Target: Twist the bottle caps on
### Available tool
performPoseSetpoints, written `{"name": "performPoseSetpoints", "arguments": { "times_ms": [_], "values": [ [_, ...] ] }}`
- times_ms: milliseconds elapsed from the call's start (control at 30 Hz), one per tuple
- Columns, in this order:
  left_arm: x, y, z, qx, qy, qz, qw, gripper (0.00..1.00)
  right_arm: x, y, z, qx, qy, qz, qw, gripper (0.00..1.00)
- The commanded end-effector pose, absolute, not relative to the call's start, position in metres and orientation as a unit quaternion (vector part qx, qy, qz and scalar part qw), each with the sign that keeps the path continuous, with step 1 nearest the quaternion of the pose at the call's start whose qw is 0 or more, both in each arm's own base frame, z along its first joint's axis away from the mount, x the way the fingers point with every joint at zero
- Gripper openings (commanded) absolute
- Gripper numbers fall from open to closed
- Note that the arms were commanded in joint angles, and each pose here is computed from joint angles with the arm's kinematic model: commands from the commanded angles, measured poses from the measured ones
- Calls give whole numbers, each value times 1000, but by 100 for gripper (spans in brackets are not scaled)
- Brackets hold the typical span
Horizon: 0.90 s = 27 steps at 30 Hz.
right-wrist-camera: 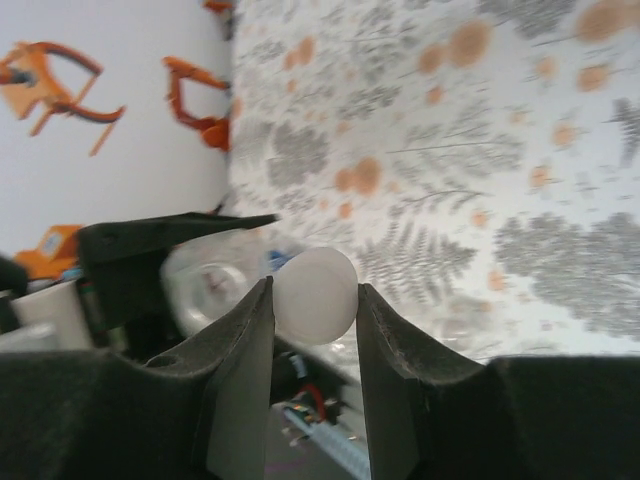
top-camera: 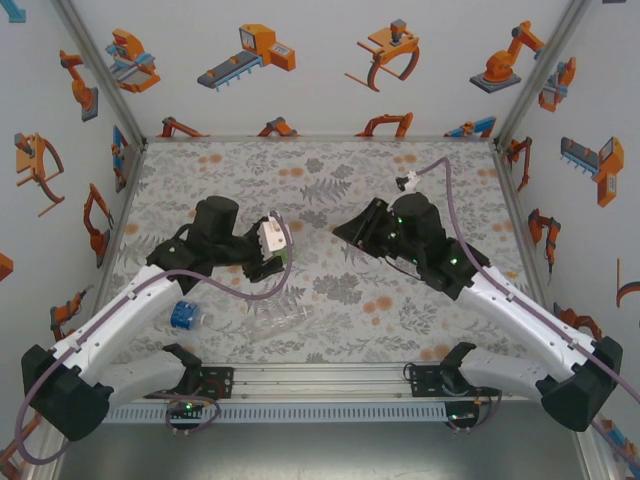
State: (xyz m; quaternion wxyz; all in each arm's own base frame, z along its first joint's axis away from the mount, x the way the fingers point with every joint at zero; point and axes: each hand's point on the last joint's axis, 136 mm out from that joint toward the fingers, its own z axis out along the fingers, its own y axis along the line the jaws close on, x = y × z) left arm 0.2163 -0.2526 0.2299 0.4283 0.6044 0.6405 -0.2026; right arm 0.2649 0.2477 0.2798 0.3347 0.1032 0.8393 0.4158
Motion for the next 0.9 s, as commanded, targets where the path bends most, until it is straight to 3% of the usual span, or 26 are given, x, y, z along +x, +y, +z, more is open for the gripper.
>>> {"name": "performPoseSetpoints", "arguments": {
  "times_ms": [0,433,867],
  "values": [
    [219,-258,245,613,620,-206,444,0,260,237,255,67,868,359,336,0],
    [251,-238,269,523,665,-206,492,0,272,238,116,-38,959,166,226,0],
    [270,-222,276,464,719,-180,486,0,268,231,43,-69,984,77,144,28]
  ]
}}
